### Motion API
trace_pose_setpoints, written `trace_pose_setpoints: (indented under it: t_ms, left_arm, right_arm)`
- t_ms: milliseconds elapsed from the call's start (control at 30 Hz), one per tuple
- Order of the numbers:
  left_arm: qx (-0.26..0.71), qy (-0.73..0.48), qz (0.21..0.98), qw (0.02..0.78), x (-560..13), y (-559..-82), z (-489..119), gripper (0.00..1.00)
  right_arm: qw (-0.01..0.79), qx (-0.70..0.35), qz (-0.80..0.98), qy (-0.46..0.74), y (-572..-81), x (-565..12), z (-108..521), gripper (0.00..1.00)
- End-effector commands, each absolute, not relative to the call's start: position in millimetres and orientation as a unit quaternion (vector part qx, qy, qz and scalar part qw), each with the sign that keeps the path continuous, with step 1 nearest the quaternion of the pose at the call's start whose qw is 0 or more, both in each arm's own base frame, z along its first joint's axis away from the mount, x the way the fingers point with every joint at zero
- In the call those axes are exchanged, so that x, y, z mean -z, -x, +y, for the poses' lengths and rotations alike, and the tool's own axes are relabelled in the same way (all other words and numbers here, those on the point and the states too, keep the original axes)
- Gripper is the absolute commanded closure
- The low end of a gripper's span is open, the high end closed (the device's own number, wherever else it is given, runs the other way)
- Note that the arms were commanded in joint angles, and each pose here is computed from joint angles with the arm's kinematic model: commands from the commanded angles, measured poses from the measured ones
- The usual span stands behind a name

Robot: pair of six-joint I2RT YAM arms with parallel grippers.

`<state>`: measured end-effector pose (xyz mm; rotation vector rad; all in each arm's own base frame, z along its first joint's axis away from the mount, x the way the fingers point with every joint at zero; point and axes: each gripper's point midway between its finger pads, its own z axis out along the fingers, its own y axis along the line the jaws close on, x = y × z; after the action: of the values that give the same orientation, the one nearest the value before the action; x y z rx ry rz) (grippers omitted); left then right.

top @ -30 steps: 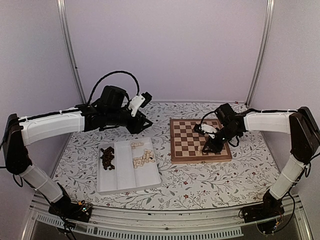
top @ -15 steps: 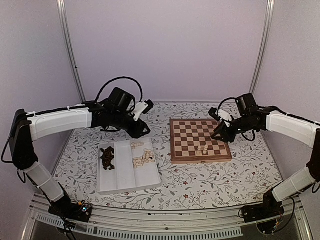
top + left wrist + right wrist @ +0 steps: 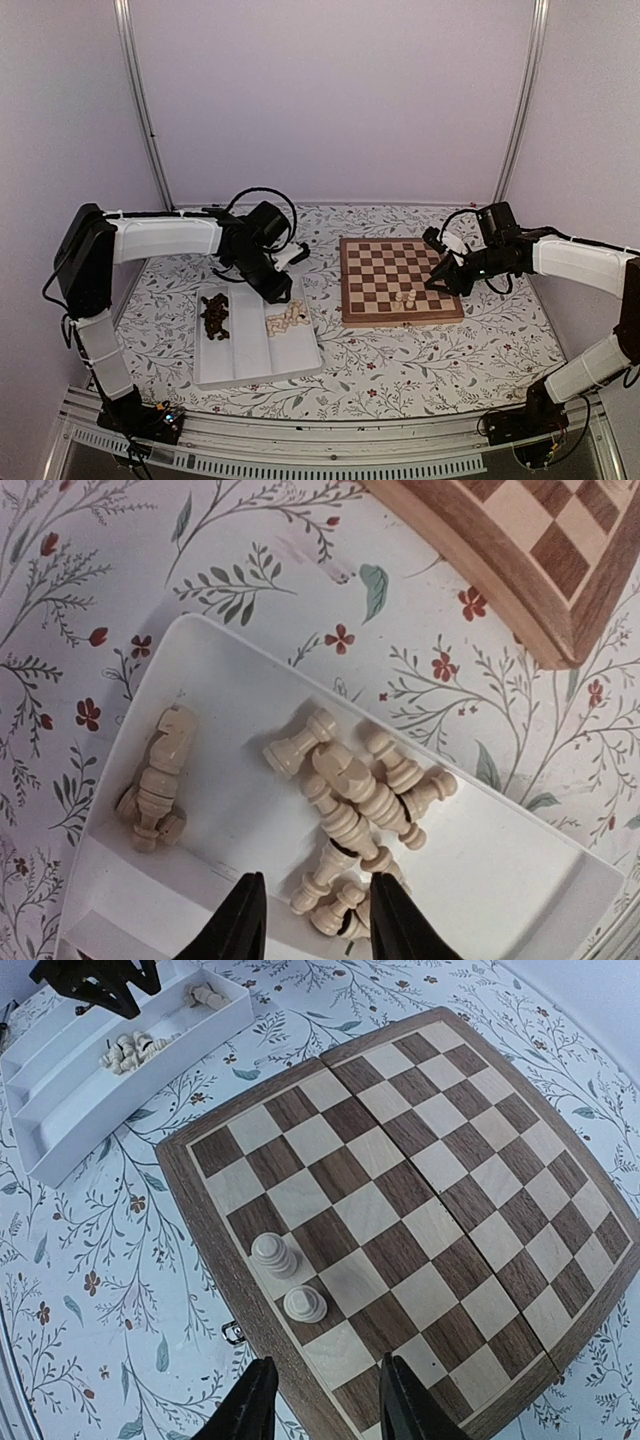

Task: Set up the chess pieces on the board
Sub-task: Pick up the chess piece from the storage box.

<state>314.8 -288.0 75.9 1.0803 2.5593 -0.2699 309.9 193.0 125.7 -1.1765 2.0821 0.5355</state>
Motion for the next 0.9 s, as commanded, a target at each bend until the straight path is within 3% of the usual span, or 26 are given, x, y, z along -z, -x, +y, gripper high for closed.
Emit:
trace_pose_setpoints:
  t_ms: [0, 500, 867]
  left_arm:
    - [0.049, -0.395, 0.908, 0.131, -58, -312, -271, 0.62]
    - [0.030, -0.416, 0.904, 0.093, -27, -302, -268, 0.59]
    - [0.040, -0.432, 0.899, 0.064, -6, -292, -275, 0.66]
  right_arm:
    - [0.353, -0.211, 0.787, 0.460, -309, -132, 196, 0.62]
    - [0.356, -0.203, 0.784, 0.467, -308, -131, 194, 0.62]
    - [0.354, -0.205, 0.784, 0.467, -307, -131, 194, 0.62]
